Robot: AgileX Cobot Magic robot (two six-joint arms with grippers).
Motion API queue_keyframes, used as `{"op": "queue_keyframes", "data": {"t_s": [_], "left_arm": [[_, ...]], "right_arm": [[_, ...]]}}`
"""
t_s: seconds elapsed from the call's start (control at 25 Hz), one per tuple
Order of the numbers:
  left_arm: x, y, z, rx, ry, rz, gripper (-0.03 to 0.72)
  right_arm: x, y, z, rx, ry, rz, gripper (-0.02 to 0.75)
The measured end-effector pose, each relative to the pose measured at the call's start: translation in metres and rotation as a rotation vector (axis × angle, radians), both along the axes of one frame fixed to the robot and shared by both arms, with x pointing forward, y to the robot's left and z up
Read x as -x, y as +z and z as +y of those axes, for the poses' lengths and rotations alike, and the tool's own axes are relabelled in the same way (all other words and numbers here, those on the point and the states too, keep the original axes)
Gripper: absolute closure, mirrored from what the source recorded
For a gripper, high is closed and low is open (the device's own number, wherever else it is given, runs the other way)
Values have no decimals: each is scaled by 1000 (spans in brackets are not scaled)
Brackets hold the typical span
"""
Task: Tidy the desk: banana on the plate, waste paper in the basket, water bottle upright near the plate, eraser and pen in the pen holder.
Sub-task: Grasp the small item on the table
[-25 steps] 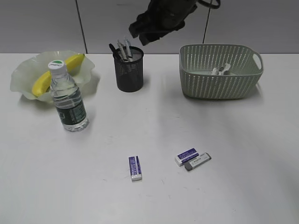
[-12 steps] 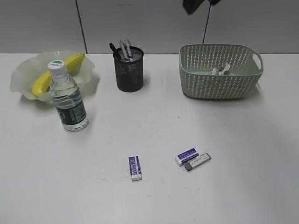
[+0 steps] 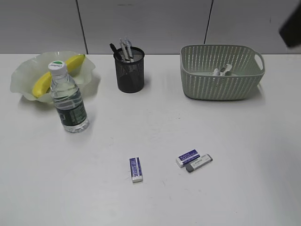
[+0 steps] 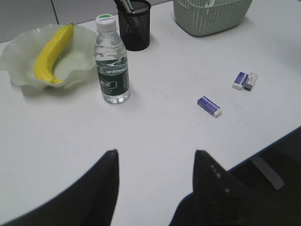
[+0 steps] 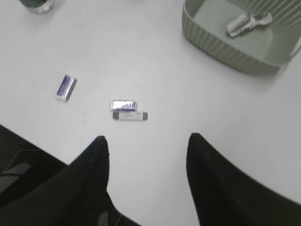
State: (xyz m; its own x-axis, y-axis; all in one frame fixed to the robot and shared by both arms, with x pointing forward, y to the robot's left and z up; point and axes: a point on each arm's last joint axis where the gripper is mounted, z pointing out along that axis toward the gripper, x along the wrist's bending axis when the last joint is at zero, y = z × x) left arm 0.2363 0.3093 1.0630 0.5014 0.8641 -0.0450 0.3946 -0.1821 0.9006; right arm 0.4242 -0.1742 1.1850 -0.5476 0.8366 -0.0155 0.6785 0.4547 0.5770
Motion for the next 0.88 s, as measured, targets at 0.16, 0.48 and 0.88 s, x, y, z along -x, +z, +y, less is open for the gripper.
{"op": "queue_keyframes", "data": {"t_s": [0.16,0.48,0.88], "left_arm": [[0,0,0,0,0,0,307],[0,0,0,1,0,-1,307],[-9,6,-14,41,-49,71,307]], "right_arm": [[50,-28,-33,6,1,24,312],[133,-91,-90,-27,2,-22,312],[190,-126,-128,-248,13,-359,312]]}}
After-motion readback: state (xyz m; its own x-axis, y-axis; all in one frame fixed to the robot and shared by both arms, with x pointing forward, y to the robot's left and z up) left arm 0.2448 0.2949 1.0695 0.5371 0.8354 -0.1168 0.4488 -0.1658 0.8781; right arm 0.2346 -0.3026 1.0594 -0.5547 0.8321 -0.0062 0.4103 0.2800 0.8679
